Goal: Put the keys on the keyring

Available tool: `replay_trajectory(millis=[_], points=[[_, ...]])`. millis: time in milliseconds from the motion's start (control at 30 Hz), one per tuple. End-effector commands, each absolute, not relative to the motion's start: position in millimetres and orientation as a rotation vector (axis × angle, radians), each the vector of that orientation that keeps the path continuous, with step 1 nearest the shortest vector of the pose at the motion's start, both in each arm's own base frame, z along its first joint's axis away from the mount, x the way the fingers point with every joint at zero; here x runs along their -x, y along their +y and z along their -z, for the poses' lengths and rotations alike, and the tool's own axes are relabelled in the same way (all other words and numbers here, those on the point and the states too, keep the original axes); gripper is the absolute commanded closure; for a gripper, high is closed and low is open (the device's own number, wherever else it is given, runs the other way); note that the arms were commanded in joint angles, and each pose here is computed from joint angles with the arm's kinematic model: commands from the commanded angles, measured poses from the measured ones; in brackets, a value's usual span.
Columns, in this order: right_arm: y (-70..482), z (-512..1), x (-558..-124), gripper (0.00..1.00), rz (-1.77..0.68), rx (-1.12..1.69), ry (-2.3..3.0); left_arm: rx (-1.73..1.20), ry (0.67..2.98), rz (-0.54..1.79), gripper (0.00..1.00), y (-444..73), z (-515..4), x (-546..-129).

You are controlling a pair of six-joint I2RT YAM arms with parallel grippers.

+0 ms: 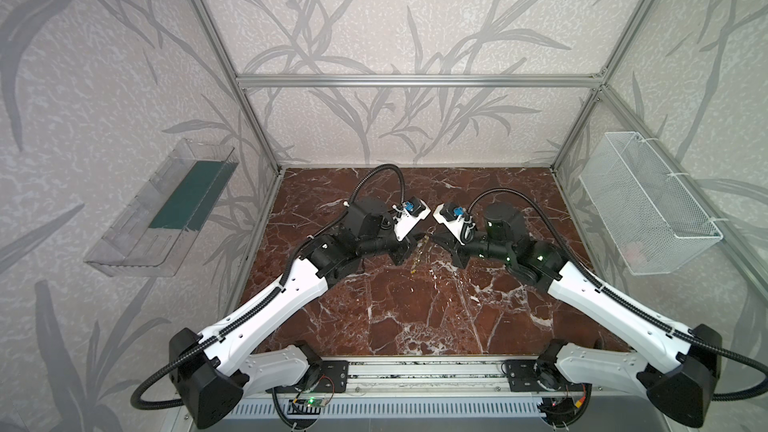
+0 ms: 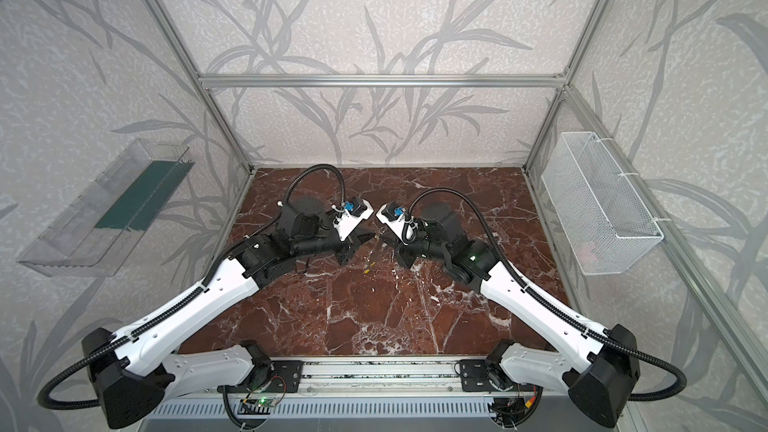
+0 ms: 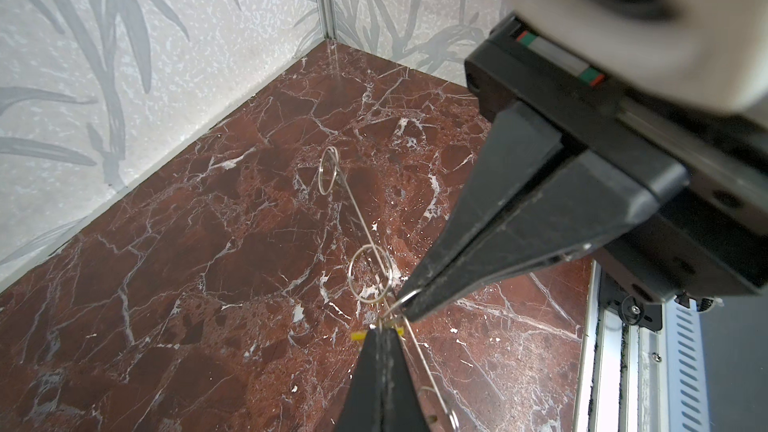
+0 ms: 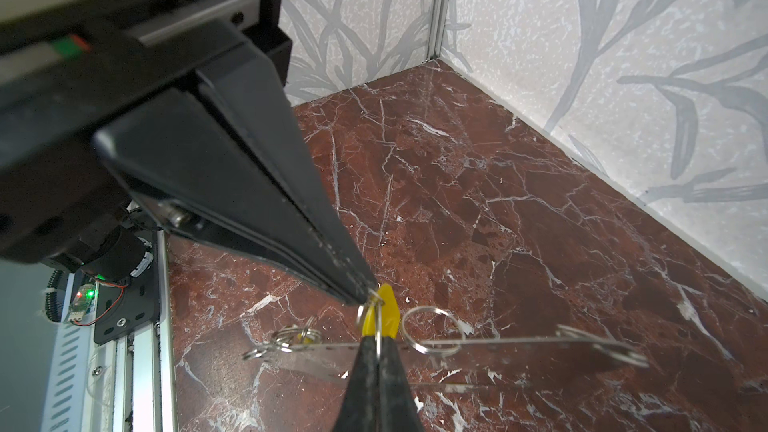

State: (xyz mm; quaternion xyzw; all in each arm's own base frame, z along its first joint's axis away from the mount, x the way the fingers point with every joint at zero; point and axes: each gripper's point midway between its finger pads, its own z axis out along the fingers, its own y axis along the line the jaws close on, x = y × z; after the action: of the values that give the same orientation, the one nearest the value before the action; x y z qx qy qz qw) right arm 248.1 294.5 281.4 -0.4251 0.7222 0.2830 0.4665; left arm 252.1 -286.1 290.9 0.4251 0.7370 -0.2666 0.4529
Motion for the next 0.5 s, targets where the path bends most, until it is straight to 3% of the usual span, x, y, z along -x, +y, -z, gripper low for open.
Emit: replay_trajectory(millis=[0,467], points=[[297.4,-296.6,-253.5,1.00,-0.694,1.005,1.736,-1.044,1.773,0.651,1.00,-286.4,-300.9,-251.8],[297.3,-296.7,-252.3,1.00,-0.698,1.009,1.733,-1.056,1.779,0.678,1.00,-289.8,-299.6,-249.4]])
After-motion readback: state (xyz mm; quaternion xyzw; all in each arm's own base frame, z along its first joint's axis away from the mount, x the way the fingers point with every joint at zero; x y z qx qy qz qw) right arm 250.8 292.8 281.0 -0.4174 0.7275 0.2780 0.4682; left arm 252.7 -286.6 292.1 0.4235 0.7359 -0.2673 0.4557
